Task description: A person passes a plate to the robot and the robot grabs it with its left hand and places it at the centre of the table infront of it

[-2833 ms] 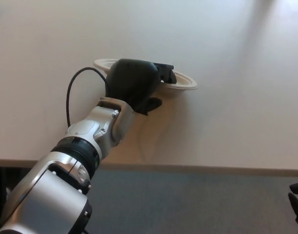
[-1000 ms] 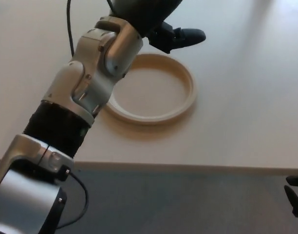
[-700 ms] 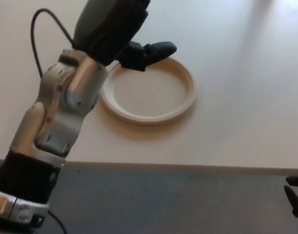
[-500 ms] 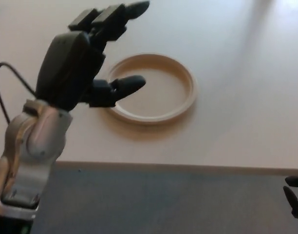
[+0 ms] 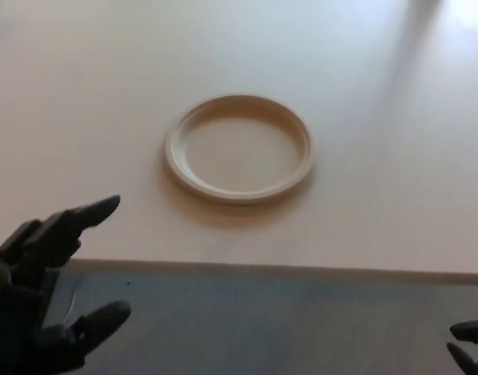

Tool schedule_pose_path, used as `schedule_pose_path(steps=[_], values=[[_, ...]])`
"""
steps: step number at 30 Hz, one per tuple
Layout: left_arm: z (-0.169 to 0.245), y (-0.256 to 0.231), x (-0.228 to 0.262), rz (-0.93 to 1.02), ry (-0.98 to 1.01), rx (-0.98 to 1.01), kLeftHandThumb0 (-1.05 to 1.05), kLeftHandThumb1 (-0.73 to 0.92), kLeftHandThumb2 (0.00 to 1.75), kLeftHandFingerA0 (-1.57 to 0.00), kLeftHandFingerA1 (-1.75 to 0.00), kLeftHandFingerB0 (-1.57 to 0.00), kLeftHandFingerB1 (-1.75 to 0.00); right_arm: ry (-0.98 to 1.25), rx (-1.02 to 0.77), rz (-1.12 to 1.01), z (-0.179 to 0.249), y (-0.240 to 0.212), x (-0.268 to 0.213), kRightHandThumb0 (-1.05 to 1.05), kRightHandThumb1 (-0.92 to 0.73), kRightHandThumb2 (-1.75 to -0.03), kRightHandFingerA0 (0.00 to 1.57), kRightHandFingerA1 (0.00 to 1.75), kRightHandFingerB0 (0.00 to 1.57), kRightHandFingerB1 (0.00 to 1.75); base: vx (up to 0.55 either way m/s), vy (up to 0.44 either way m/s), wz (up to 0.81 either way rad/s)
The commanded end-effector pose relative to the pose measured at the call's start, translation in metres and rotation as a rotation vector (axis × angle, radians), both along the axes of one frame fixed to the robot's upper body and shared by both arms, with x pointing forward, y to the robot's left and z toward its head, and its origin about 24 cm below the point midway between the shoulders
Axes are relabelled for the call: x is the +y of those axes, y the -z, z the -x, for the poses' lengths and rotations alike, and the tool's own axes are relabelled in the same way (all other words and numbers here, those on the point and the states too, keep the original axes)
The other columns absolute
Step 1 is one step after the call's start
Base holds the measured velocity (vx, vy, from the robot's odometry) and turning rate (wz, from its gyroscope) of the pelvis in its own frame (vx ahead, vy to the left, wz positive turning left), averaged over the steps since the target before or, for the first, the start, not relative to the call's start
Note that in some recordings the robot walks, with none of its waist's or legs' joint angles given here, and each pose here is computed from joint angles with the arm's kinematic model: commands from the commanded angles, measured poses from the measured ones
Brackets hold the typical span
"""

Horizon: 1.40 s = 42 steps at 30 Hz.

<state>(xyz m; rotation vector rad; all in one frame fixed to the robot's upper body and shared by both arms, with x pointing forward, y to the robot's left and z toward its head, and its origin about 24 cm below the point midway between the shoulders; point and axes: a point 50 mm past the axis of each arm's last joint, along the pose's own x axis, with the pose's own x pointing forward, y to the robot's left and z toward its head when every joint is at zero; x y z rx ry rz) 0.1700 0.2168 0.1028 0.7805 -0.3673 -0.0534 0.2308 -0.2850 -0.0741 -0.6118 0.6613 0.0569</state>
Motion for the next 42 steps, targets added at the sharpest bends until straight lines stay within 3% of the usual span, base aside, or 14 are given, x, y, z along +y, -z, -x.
schedule_pose_path(steps=[1, 8, 16, 19, 26, 27, 28, 37, 38, 40, 41, 42], values=[[0.070, -0.006, 0.011, 0.110, 0.134, -0.097, -0.65, 0.70, 0.61, -0.29, -0.42, -0.26, -0.33, -0.173, -0.043, -0.102, 0.061, 0.005, 0.000, -0.87, -0.83, -0.65, 0.32, 0.62, 0.29, 0.47, 0.00, 0.000, 0.00], [0.075, 0.022, 0.016, 0.157, 0.095, 0.063, -0.67, 0.71, 0.61, -0.26, -0.38, -0.25, -0.32, -0.173, 0.142, -0.020, 0.077, 0.014, -0.008, -0.87, -0.87, -0.66, 0.29, 0.57, 0.22, 0.45, 0.00, 0.000, 0.00], [0.064, 0.059, 0.030, 0.153, 0.028, 0.164, -0.68, 0.70, 0.59, -0.30, -0.35, -0.32, -0.32, -0.128, 0.154, -0.062, 0.074, 0.017, -0.010, -0.89, -0.87, -0.66, 0.26, 0.61, 0.20, 0.49, 0.00, 0.000, 0.00], [0.060, 0.090, 0.041, 0.020, -0.007, 0.375, -0.70, 0.82, 0.65, -0.33, -0.38, -0.27, -0.32, -0.123, 0.163, -0.062, 0.072, 0.017, -0.010, -0.89, -0.85, -0.67, 0.23, 0.61, 0.17, 0.48, 0.00, 0.000, 0.00], [0.046, 0.135, 0.069, -0.240, -0.029, 0.806, -0.77, 0.90, 0.67, -0.29, -0.36, -0.20, -0.29, -0.128, 0.164, -0.050, 0.071, 0.018, -0.010, -0.93, -0.84, -0.68, 0.25, 0.62, 0.18, 0.49, 0.00, 0.000, 0.00], [0.043, 0.140, 0.072, -0.272, -0.036, 0.851, -0.80, 0.75, 0.97, -0.22, -0.45, -0.16, -0.40, -0.126, 0.164, -0.052, 0.071, 0.018, -0.010, -0.93, -0.67, -1.00, 0.21, 0.61, 0.18, 0.55, 0.00, 0.000, 0.00], [0.039, 0.145, 0.075, -0.314, -0.041, 0.899, -0.74, 0.92, 0.68, -0.25, -0.34, -0.16, -0.28, -0.125, 0.164, -0.056, 0.071, 0.018, -0.010, -0.92, -0.83, -0.68, 0.25, 0.62, 0.18, 0.49, 0.00, 0.000, 0.00], [0.011, 0.159, 0.089, -0.352, -0.145, 0.986, -0.72, 0.87, 0.66, -0.25, -0.34, -0.19, -0.29, -0.118, 0.166, -0.068, 0.070, 0.019, -0.010, -0.87, -0.84, -0.66, 0.23, 0.58, 0.19, 0.46, 0.00, 0.000, 0.00], [0.010, 0.160, 0.089, -0.340, -0.154, 0.984, -0.71, 0.88, 0.67, -0.25, -0.34, -0.19, -0.29, -0.115, 0.161, -0.070, 0.067, 0.018, -0.010, -0.84, -0.64, -1.08, 0.22, 0.62, 0.16, 0.54, 0.00, 0.000, 0.00], [0.012, 0.165, 0.092, -0.334, -0.164, 1.015, -0.73, 0.90, 0.67, -0.27, -0.34, -0.19, -0.28, -0.110, 0.141, -0.076, 0.061, 0.015, -0.011, -0.85, -0.64, -1.09, 0.21, 0.61, 0.16, 0.54, 0.00, 0.000, 0.00], [0.012, 0.166, 0.092, -0.336, -0.164, 1.020, -0.73, 0.90, 0.67, -0.27, -0.34, -0.19, -0.28, -0.110, 0.140, -0.077, 0.061, 0.014, -0.011, -0.85, -0.64, -1.09, 0.21, 0.61, 0.16, 0.54, 0.00, 0.000, 0.00], [0.016, 0.166, 0.093, -0.324, -0.165, 1.024, -0.72, 0.89, 0.67, -0.27, -0.34, -0.18, -0.28, -0.105, 0.136, -0.088, 0.061, 0.014, -0.011, -0.88, -0.85, -0.65, 0.20, 0.60, 0.19, 0.49, 0.00, 0.000, 0.00]])
